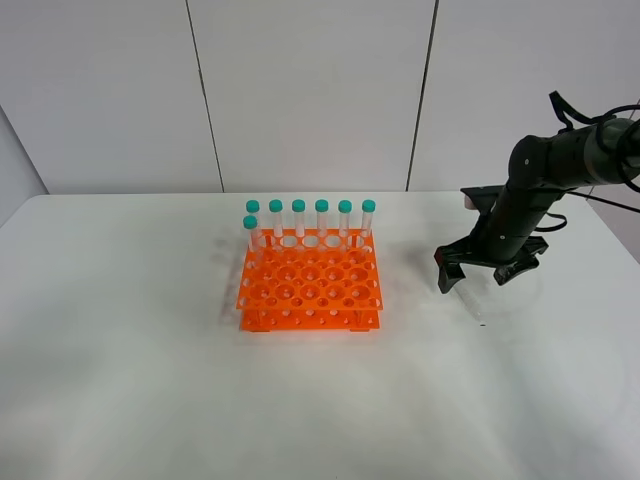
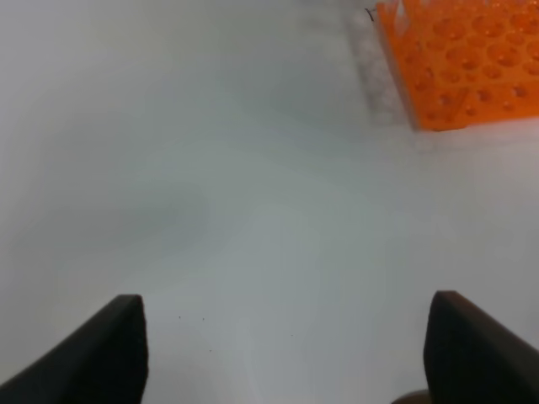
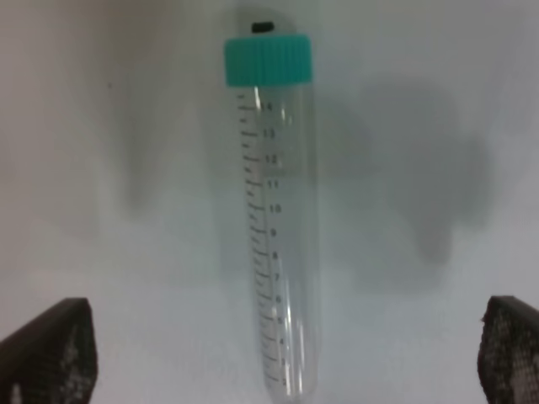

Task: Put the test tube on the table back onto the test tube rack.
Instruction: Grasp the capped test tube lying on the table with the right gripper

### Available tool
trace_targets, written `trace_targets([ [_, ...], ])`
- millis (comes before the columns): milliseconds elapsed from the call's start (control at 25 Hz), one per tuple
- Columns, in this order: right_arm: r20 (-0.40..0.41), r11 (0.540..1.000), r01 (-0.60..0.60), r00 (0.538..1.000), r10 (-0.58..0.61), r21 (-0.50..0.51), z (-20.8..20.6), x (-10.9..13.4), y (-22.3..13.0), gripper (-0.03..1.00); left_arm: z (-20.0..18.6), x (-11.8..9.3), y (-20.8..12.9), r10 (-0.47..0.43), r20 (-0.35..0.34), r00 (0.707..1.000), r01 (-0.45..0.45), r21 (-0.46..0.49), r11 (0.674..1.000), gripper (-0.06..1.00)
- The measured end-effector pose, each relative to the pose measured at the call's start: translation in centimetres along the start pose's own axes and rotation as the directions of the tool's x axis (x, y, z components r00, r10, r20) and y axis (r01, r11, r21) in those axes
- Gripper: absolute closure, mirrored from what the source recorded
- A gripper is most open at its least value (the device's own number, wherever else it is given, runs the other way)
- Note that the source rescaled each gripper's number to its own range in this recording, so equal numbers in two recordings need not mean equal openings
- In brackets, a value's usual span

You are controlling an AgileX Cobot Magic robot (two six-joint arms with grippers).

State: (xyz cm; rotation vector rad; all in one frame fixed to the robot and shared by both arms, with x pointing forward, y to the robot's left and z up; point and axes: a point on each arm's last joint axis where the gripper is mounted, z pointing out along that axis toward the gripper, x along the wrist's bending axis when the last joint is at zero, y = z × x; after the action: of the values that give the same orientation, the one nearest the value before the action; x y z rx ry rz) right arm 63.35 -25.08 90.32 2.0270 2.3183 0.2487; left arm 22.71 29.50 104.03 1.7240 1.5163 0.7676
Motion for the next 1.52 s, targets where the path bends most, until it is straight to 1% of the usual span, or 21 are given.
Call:
trace_targets([
  [200,0.002,1.000,0.000,1.000,0.000,-0.016,0.1,0.0,0.2,-0.03,0.0,0.0,0.0,0.000,0.000,1.000,0.000,0.000,1.000,-0.06],
  [440,-0.002,0.999,-0.003,1.000,0.003,0.048,1.8,-0.1,-0.2,-0.03,0.0,0.0,0.0,0.000,0.000,1.000,0.000,0.000,1.000,-0.06],
  [1000,0.011,0.999,0.010,1.000,-0.011,0.051,1.9,-0.2,-0.3,-0.03,0.0,0.0,0.0,0.000,0.000,1.000,0.000,0.000,1.000,-0.06],
  [1280,0.016,0.998,-0.008,1.000,0.007,0.070,2.6,-0.4,-0.4,-0.03,0.0,0.0,0.0,0.000,0.000,1.000,0.000,0.000,1.000,-0.06],
  [1320,0.016,0.997,-0.009,1.000,0.008,0.070,2.6,-0.4,-0.4,-0.01,0.0,0.0,0.0,0.000,0.000,1.000,0.000,0.000,1.000,-0.06],
  [1440,0.017,0.998,-0.010,1.000,0.009,0.068,2.6,-0.4,-0.4,0.11,0.0,0.0,0.0,0.000,0.000,1.000,0.000,0.000,1.000,-0.06],
  [1520,0.017,0.998,-0.010,1.000,0.009,0.068,2.6,-0.4,-0.4,0.21,0.0,0.0,0.0,0.000,0.000,1.000,0.000,0.000,1.000,-0.06],
])
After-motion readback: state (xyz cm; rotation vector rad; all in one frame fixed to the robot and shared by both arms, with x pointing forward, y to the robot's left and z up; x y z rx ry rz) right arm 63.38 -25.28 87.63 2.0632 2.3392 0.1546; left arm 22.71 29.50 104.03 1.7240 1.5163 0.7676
